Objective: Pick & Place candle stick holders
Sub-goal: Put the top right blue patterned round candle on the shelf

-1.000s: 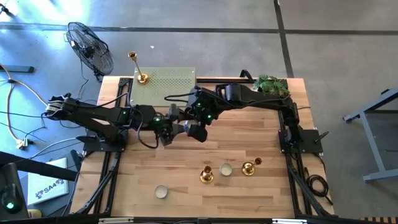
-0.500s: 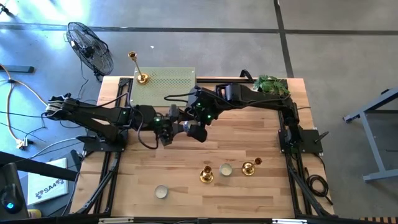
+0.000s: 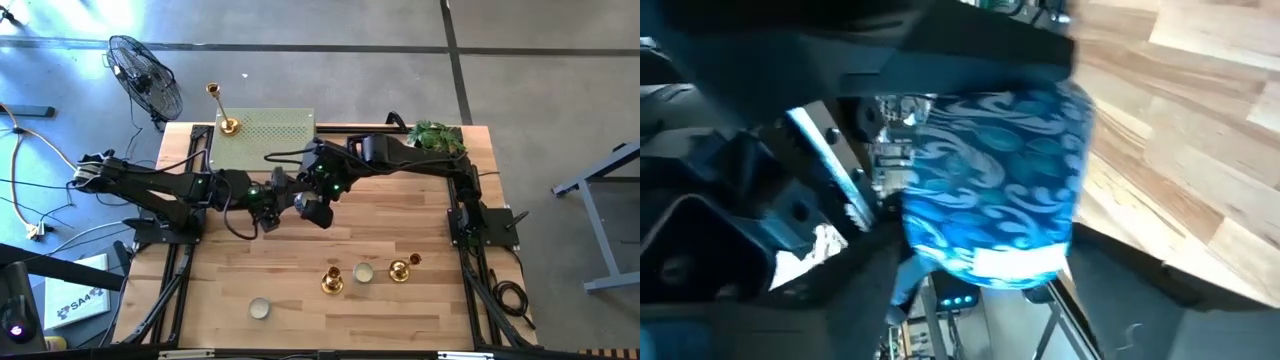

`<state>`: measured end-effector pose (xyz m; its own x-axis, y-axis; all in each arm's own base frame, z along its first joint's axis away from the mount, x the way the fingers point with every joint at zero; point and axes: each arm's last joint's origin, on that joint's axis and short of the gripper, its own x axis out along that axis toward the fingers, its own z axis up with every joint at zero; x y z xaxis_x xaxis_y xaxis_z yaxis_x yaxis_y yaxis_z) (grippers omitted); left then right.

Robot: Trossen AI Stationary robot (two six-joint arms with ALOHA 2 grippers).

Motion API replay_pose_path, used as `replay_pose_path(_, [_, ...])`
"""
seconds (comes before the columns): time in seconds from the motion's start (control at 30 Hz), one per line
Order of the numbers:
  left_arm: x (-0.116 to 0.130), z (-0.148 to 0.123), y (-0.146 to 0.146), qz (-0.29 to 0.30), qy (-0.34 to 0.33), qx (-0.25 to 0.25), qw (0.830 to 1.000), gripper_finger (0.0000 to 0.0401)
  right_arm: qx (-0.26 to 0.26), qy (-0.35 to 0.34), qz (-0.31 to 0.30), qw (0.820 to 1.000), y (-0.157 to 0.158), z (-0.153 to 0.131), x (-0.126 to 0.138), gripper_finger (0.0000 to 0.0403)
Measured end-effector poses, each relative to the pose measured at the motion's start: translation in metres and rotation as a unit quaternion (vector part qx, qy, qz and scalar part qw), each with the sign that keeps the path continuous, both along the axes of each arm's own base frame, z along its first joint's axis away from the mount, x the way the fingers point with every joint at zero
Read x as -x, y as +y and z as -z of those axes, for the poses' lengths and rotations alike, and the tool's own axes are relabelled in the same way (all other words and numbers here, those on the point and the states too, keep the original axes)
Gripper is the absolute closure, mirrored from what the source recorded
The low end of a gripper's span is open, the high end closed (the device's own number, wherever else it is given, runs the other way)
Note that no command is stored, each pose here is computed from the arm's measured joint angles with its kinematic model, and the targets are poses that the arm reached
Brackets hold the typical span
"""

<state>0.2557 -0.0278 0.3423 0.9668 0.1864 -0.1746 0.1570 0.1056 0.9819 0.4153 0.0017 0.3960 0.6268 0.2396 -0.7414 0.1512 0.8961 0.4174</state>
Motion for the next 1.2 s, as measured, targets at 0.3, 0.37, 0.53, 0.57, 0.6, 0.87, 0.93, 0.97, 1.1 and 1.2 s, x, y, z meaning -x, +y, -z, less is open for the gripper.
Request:
replay_pose_path(0.3, [0.001,0.001,-0.011,0.026,0.001,-0.004,1.0,0.0261,-0.008,0.007,-0.006,1.0,0.001,0.0,0.002,0.0105])
replay_pose_path(0.37, [0.002,0.0,-0.014,0.031,-0.001,-0.011,0.999,0.0271,-0.009,0.006,-0.007,1.0,0.002,0.0,0.002,0.0105])
replay_pose_path(0.53, [0.002,-0.004,-0.018,0.011,-0.021,-0.015,1.0,0.0276,-0.006,-0.001,-0.007,1.0,0.002,-0.001,0.001,0.0105])
replay_pose_path(0.57, [0.002,-0.004,-0.018,0.01,-0.022,-0.013,1.0,0.0276,-0.005,-0.001,-0.007,1.0,0.002,-0.001,0.001,0.0105])
replay_pose_path(0.6, [0.002,-0.004,-0.018,0.01,-0.022,-0.012,1.0,0.0276,-0.004,0.0,-0.008,1.0,0.002,-0.001,0.001,0.0105])
replay_pose_path(0.87, [0.003,-0.004,-0.018,0.0,-0.026,0.024,0.999,0.0275,0.001,0.002,-0.005,1.0,0.004,0.0,0.001,0.0105])
replay_pose_path(0.93, [0.003,-0.004,-0.018,-0.005,-0.028,0.031,0.999,0.0275,0.001,0.003,-0.005,1.0,0.004,0.0,0.001,0.0105])
replay_pose_path(0.97, [0.003,-0.004,-0.018,-0.009,-0.031,0.038,0.999,0.0275,0.001,0.003,-0.005,1.0,0.004,0.0,0.001,0.0105])
replay_pose_path(1.1, [0.003,-0.004,-0.017,-0.041,-0.04,0.071,0.996,0.0275,0.004,0.006,-0.002,1.0,0.003,0.001,0.001,0.0105])
replay_pose_path(1.2, [0.003,-0.004,-0.016,-0.051,-0.041,0.074,0.995,0.0275,0.005,0.011,0.0,1.0,0.002,0.002,0.001,0.0105])
